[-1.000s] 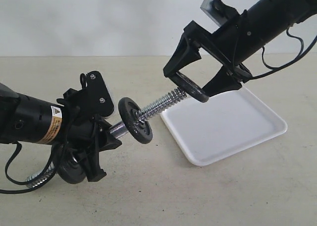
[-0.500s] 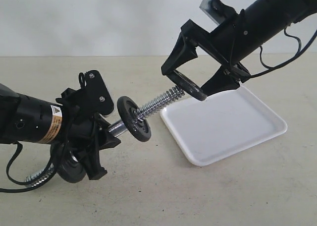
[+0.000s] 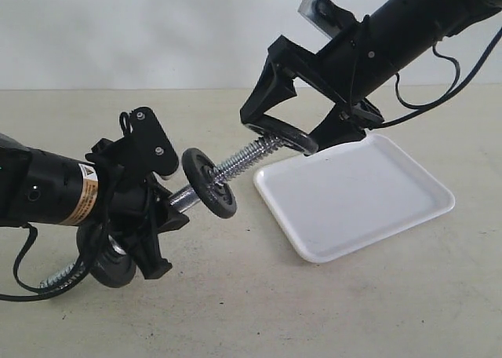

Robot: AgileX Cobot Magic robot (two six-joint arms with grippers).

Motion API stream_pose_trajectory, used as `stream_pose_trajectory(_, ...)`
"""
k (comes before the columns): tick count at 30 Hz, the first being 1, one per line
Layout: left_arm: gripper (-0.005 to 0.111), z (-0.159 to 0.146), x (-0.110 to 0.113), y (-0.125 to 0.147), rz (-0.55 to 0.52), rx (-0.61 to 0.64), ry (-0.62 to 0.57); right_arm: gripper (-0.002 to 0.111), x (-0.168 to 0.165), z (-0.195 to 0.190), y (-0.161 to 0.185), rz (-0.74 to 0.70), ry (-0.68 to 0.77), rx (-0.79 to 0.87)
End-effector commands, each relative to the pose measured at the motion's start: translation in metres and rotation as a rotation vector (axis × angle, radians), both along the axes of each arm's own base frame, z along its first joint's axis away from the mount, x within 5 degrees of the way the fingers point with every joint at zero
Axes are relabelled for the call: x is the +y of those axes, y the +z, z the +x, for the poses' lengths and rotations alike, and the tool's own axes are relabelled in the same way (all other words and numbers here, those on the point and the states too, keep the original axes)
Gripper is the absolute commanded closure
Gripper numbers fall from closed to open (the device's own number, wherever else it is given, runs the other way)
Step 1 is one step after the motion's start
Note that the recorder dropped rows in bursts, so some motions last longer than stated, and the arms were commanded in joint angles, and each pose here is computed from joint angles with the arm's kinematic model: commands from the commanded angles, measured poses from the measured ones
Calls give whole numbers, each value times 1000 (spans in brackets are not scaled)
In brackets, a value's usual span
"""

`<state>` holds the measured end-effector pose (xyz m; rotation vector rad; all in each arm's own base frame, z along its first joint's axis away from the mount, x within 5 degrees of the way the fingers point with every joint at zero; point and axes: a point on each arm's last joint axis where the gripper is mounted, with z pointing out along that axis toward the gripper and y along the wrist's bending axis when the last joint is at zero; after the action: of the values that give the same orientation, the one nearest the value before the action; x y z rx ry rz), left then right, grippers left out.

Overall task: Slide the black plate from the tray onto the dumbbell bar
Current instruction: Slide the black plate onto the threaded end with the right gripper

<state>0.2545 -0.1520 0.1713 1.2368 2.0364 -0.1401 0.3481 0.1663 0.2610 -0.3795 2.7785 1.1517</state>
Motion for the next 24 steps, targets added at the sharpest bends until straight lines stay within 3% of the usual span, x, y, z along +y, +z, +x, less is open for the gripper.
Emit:
stream_pose_trajectory(1,102,10,-2,32,-128,-48,137,108,8,-12,13,63,56,42)
stream_pose_trajectory(24,102,23,-8,54,-262,-47,237,108,11,-10,17,113,22,47)
